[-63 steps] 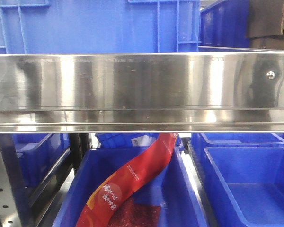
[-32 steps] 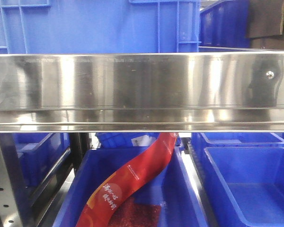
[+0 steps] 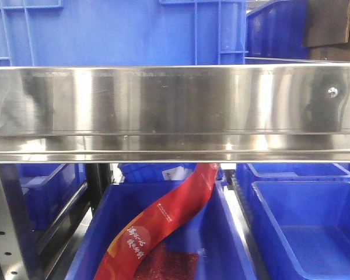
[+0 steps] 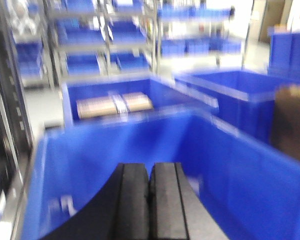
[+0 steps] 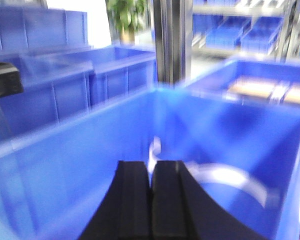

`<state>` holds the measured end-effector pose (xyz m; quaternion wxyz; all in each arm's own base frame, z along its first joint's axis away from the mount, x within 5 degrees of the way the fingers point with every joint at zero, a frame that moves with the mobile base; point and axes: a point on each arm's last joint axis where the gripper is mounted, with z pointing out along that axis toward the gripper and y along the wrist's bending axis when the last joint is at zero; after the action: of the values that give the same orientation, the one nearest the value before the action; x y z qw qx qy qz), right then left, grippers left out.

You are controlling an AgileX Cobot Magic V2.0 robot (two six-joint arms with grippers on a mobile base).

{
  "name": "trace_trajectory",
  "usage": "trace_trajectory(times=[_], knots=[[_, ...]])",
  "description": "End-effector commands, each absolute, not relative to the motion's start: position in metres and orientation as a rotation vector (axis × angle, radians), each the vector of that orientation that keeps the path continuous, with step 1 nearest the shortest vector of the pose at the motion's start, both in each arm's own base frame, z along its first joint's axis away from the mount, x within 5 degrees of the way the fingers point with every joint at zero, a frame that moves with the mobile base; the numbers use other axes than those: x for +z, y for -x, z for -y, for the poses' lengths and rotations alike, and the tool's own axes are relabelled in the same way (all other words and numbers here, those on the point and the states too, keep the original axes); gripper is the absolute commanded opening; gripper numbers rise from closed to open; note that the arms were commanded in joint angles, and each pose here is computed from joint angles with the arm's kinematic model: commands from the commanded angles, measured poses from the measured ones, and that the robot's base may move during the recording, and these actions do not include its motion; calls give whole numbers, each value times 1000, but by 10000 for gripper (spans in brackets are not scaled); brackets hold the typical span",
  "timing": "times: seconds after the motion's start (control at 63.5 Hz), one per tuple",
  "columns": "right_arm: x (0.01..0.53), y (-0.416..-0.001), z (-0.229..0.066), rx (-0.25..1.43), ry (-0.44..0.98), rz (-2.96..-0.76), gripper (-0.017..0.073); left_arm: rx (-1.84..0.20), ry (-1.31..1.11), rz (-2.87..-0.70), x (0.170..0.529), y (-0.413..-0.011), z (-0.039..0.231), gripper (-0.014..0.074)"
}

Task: Grab PVC pipe and place in blue bin
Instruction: 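Lower the pipe into the blue bin and open both grippers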

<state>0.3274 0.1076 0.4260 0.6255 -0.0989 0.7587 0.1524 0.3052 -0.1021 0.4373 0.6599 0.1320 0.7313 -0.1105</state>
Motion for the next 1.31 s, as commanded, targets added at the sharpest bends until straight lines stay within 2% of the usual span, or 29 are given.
trace_trajectory(times=[0.0,0.158,0.268,0.536,0.693,0.929,1.292], knots=[[436,-317,-103,364,221,-1739,-167,-265,-296,-1655,449,-291,98,-111],[453,-287,-94,384,196,-1666,-167,-312,-250,-1576,465,-252,86,-111],[447,-270,-86,372,171,-1626,-167,-338,-216,-1538,460,-221,75,-111],[378,-220,-64,317,110,-1621,-167,-352,-146,-1528,387,-155,50,-111],[367,-188,-58,336,139,-1673,-167,-351,-146,-1535,357,-127,41,-111],[381,-157,-51,364,162,-1636,-167,-357,-140,-1475,353,-105,34,-111],[383,-155,-50,363,158,-1620,-167,-357,-137,-1462,354,-104,34,-111]])
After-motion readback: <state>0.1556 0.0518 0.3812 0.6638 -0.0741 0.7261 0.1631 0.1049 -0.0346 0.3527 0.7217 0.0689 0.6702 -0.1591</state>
